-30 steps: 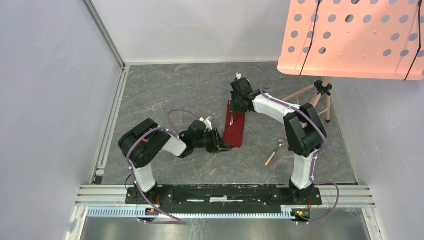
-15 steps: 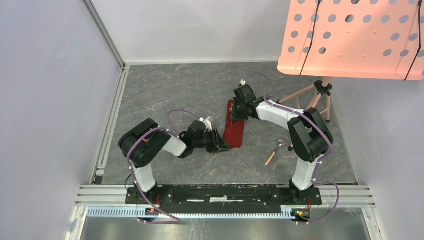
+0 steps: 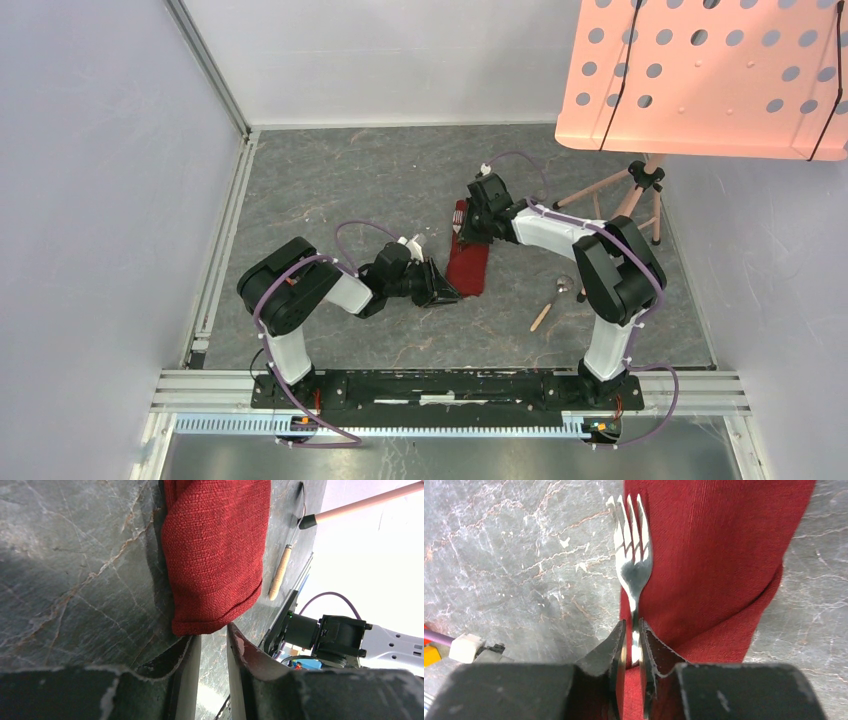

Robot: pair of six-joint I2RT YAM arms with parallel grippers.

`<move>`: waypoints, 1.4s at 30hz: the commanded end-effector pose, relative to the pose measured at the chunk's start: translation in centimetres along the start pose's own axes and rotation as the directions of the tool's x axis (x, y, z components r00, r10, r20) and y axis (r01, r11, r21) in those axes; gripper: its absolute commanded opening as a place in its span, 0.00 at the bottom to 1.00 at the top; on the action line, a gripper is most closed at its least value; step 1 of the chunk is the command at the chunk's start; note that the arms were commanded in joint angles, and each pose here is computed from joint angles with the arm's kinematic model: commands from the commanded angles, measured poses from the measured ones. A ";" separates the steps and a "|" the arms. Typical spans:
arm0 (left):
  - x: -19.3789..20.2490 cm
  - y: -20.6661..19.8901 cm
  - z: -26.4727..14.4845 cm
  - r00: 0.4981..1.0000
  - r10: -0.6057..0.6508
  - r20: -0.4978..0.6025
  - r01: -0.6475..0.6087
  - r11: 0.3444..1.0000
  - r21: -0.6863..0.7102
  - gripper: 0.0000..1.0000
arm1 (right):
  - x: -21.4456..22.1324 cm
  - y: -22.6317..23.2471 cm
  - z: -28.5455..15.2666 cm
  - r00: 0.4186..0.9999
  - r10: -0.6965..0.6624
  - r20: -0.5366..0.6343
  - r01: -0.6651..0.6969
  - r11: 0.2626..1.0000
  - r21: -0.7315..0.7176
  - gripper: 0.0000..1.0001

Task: Fold the napkin into a case and place the utensils inside
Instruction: Insert the fork into the folded napkin.

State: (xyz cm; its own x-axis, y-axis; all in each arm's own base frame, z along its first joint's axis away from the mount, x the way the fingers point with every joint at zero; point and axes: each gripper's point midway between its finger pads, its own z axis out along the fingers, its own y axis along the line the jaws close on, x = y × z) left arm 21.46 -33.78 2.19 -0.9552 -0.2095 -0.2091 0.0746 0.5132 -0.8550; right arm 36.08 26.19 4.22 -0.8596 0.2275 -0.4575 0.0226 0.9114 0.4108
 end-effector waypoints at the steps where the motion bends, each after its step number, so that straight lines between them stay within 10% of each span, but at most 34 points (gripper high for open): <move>1: -0.7 -0.2 -0.3 0.999 0.007 0.045 -0.007 1.000 -0.005 0.33 | 0.0 1.3 0.0 1.000 -0.009 0.005 0.009 0.999 -0.046 0.22; 26: -0.6 -0.2 -0.3 0.999 0.015 0.040 -0.015 1.000 -0.005 0.32 | -1.2 0.7 1.5 0.979 -0.203 0.018 0.202 0.977 0.071 0.25; 42: -0.3 0.3 -0.1 0.999 0.006 0.035 -0.006 1.000 -0.006 0.32 | -2.5 1.5 -0.9 0.978 -0.185 0.096 0.178 0.981 0.078 0.00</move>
State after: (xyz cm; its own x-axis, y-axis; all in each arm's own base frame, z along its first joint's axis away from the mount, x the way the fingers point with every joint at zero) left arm 21.41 -33.66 2.18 -0.9543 -0.2126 -0.2101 0.0730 0.5159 -0.8535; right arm 36.99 26.39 3.09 -0.8464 0.0310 -0.5317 -0.1020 0.9704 0.2190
